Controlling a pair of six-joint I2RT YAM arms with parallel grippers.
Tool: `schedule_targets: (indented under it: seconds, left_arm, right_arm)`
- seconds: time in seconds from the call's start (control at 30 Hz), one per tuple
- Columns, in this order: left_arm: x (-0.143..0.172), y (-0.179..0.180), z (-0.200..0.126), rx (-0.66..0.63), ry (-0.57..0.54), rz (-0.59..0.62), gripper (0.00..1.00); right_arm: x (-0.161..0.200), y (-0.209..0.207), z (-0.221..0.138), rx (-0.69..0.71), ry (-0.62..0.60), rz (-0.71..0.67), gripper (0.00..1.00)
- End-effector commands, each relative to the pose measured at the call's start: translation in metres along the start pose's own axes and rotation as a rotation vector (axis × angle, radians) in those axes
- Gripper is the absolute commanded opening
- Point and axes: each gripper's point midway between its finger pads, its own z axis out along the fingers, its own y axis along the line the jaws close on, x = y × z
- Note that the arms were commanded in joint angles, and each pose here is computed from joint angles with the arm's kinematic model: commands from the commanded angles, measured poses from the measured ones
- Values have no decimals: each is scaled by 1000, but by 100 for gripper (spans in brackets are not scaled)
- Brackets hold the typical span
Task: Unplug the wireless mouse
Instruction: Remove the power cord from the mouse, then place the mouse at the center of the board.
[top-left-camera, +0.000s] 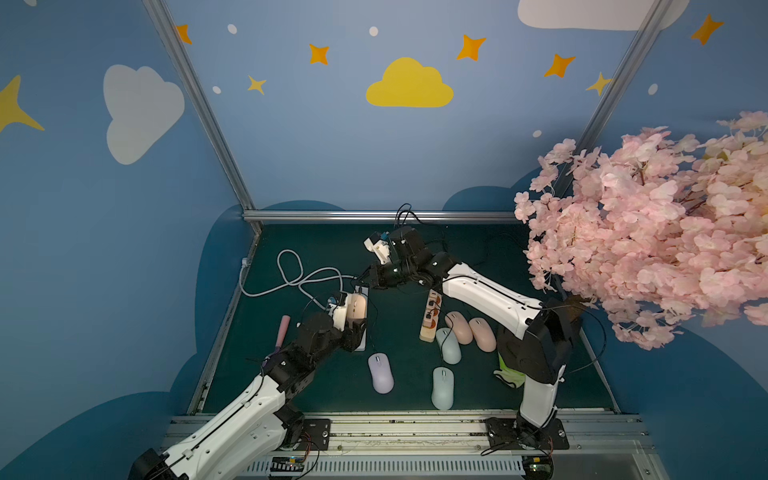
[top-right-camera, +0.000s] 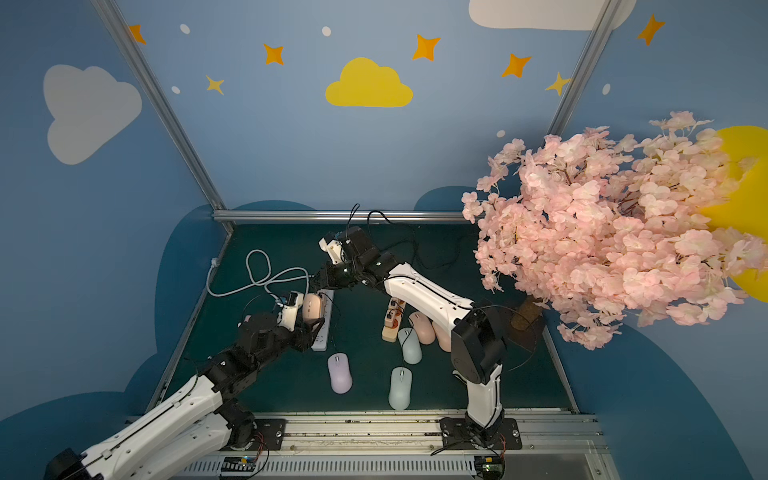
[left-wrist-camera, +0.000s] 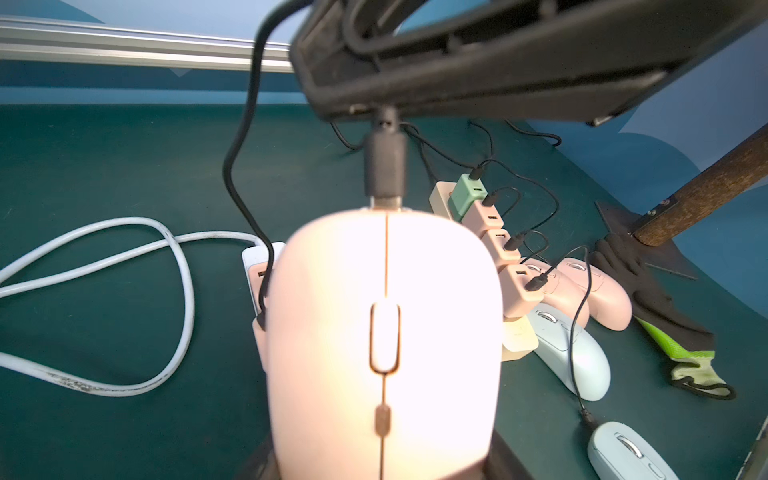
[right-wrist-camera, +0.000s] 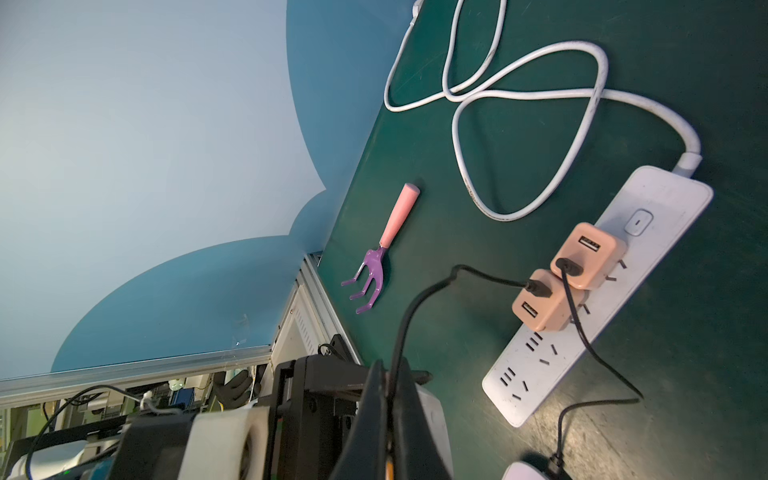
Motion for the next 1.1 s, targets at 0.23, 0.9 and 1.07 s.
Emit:
schedule_targets:
  seconds: [0.23, 0.9, 1.07]
  left_arm:
    - [74, -3, -19, 43, 287, -73, 3]
    - [69, 40, -40, -263, 296, -281, 4]
    - [83, 59, -48, -390, 384, -439, 4]
  right_arm:
    - [-89, 14, -40, -38, -284, -70, 0]
    - [-55, 1, -15, -63, -193, -2, 0]
    - [-33, -1, -11, -29, -151, -31, 0]
